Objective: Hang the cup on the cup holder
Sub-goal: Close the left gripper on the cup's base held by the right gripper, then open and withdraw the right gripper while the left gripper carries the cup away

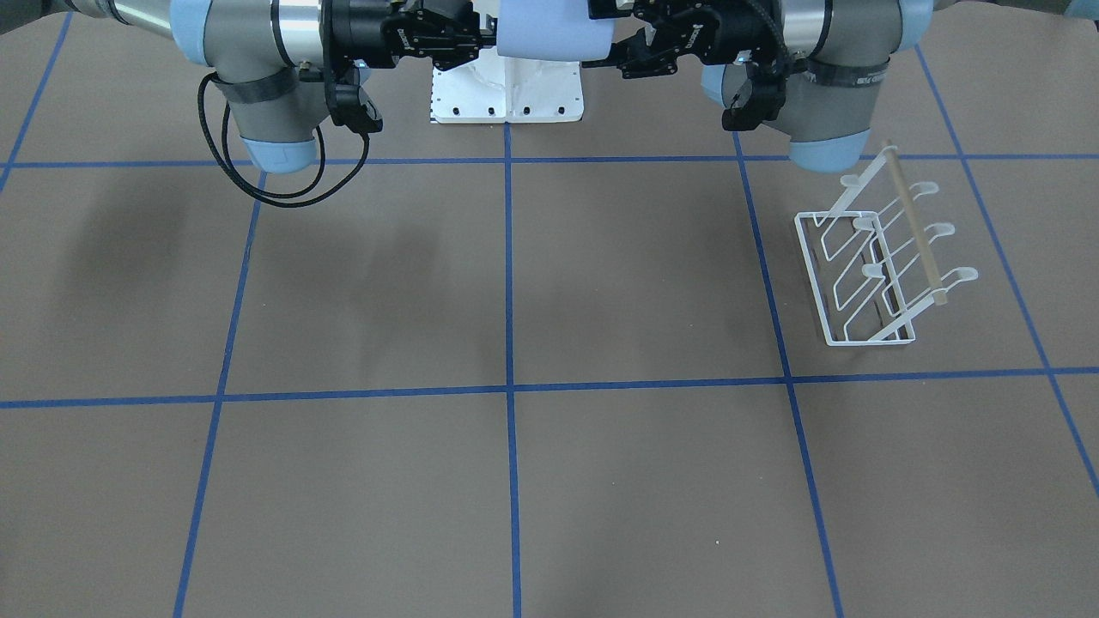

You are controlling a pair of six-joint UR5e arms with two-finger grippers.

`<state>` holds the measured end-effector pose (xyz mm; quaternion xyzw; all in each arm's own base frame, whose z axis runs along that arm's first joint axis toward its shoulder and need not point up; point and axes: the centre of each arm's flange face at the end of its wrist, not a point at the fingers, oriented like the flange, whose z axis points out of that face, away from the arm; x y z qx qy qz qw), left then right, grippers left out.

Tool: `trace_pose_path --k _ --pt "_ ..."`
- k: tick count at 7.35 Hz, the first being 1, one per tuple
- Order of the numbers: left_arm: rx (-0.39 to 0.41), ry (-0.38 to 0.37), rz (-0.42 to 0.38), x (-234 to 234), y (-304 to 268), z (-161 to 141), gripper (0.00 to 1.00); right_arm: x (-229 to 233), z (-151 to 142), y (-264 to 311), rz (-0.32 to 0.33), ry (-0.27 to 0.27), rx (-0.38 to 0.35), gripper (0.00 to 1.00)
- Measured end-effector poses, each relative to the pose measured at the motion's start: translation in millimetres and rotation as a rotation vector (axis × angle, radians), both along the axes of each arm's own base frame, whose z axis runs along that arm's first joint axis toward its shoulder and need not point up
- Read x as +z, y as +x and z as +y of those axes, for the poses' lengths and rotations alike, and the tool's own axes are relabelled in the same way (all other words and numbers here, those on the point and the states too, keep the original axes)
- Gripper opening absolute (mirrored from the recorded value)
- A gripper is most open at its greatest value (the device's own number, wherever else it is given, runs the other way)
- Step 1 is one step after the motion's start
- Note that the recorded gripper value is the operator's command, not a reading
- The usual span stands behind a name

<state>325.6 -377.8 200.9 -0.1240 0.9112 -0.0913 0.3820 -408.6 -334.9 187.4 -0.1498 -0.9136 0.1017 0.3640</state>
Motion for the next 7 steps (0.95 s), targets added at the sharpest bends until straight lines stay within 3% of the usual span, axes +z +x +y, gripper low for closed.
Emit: trace_pose_path --k 1,2,3,7 --pt "0.001 0.001 0.001 -0.6 -0.1 0.4 0.43 -0.1 -0.1 -0.1 -0.001 -0.001 0.001 0.00" --pt "0.001 0.002 0.002 -0.6 -0.1 0.6 0.05 -0.4 -0.3 -0.2 -0.001 -0.001 0.001 0.83" --pt "0.001 0.000 0.001 0.2 0.1 0.3 0.00 -0.8 -0.4 -0.3 -0.002 -0.001 0.002 1.00" --pt "0.001 -0.002 -0.003 2.1 1.7 0.0 0.00 -7.5 -9.1 9.1 -0.028 -0.016 0.043 1.00"
